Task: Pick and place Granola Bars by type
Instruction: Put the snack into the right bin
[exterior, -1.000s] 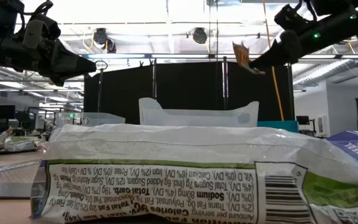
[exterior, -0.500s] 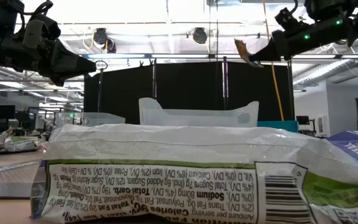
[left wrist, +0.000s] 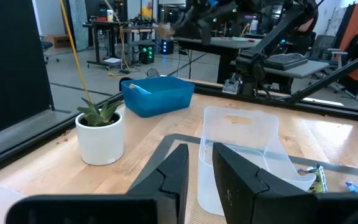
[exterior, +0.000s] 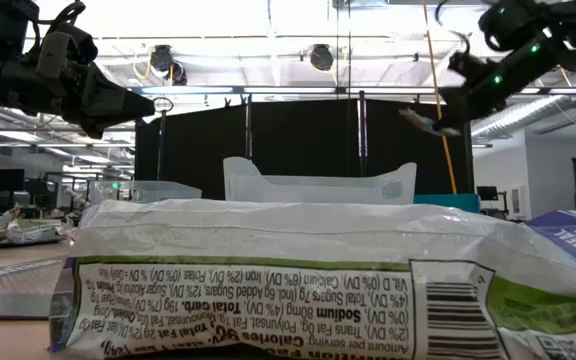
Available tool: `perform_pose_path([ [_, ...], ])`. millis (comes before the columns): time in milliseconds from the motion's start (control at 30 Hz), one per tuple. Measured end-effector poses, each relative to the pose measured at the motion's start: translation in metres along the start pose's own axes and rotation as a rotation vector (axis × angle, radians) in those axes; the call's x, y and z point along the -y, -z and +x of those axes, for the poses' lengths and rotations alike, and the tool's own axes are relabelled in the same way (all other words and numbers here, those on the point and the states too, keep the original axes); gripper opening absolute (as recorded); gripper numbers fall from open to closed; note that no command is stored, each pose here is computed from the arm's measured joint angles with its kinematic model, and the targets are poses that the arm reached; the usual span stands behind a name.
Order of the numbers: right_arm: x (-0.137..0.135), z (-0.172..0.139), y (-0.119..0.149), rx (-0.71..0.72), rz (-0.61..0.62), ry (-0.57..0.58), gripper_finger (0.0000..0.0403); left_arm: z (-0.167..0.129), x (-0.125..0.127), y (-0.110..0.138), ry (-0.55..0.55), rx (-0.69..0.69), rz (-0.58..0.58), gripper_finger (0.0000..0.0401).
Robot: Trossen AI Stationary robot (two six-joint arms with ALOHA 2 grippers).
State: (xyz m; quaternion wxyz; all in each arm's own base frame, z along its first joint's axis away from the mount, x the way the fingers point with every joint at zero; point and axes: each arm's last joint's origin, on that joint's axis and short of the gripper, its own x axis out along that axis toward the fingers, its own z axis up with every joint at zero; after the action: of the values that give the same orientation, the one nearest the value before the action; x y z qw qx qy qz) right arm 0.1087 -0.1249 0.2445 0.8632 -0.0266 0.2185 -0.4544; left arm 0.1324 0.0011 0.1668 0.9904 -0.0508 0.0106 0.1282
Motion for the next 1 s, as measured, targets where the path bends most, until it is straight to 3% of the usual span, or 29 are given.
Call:
perform_pose_path([
  [600,-0.010,0.025,0.042,-0.262,0.019,-0.027,0.0000,0.000,0.000,0.000,0.000,0.000,0.000,0.0079],
  [1000,-0.017,0.034,0.068,-0.276,0.061,-0.052,0.0000,0.000,0.000,0.000,0.000,0.000,0.000,0.0079],
])
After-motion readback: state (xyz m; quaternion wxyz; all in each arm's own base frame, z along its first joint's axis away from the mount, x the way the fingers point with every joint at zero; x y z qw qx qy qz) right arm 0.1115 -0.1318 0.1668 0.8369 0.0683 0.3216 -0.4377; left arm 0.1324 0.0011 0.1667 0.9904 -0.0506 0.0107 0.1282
